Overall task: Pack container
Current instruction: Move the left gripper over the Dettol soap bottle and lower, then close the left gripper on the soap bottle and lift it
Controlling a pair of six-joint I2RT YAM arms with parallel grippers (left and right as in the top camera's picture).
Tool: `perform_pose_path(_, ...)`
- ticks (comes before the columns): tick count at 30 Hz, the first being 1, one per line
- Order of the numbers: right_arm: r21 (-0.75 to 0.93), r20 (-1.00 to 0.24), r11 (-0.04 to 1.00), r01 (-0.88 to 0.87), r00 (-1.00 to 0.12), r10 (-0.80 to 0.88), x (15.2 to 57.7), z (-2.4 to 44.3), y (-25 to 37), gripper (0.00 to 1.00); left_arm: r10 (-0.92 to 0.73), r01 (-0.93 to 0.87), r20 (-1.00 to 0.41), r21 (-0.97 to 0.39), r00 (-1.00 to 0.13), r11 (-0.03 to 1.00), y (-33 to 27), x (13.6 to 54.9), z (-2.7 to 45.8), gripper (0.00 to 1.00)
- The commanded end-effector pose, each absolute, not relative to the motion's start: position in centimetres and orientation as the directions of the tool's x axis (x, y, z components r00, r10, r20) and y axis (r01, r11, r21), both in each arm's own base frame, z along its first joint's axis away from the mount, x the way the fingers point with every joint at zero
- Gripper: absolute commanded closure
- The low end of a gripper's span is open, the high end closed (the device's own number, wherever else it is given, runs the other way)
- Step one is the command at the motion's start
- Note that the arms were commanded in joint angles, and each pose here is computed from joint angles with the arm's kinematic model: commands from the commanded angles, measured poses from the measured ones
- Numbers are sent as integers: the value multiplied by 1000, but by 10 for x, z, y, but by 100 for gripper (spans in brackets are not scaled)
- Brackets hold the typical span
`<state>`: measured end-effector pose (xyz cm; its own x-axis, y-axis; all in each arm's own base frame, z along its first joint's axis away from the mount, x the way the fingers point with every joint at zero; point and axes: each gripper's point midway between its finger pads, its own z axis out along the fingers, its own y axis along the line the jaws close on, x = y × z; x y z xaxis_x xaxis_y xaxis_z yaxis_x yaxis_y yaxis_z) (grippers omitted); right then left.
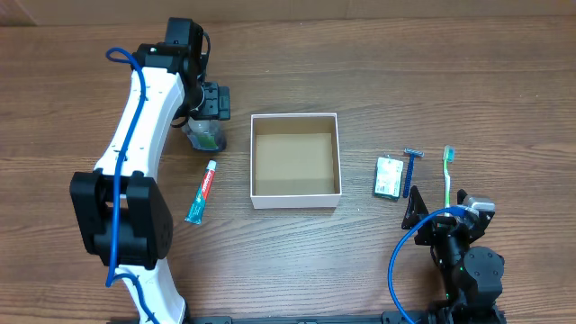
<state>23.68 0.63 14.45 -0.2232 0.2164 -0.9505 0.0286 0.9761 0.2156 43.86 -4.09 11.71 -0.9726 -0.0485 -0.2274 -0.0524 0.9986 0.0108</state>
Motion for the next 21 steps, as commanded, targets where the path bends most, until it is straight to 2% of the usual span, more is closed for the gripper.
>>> perform_pose_path(1, 213, -953, 976, 36, -211, 216, 237, 146, 4, 0, -57, -54, -252, -17, -966, 998, -45, 445, 123, 5)
perform_pose_path(4, 213, -953, 976, 36, -211, 216, 237, 146, 4, 0, -56, -54, -246, -15, -968, 998, -45, 443, 122, 18)
perform_pose_path(7, 213, -953, 976, 36, -211, 216, 237, 146, 4, 0, -57, -55, -242, -15, -969, 998, -45, 442, 122, 37)
perform_pose_path(12, 213, -953, 976, 36, -211, 216, 237, 146, 4, 0, -61, -59, -243, -15, -968, 998, -43, 442, 124, 47)
perform_pose_path(15, 213, -953, 976, 36, -211, 216, 237, 146, 4, 0, -71, -69, -258, -18, -963, 997, -39, 443, 130, 60)
perform_pose_path(21, 213, -953, 976, 36, -211, 216, 237, 146, 4, 0, -96, -91, -326, -30, -941, 995, -28, 441, 161, 61)
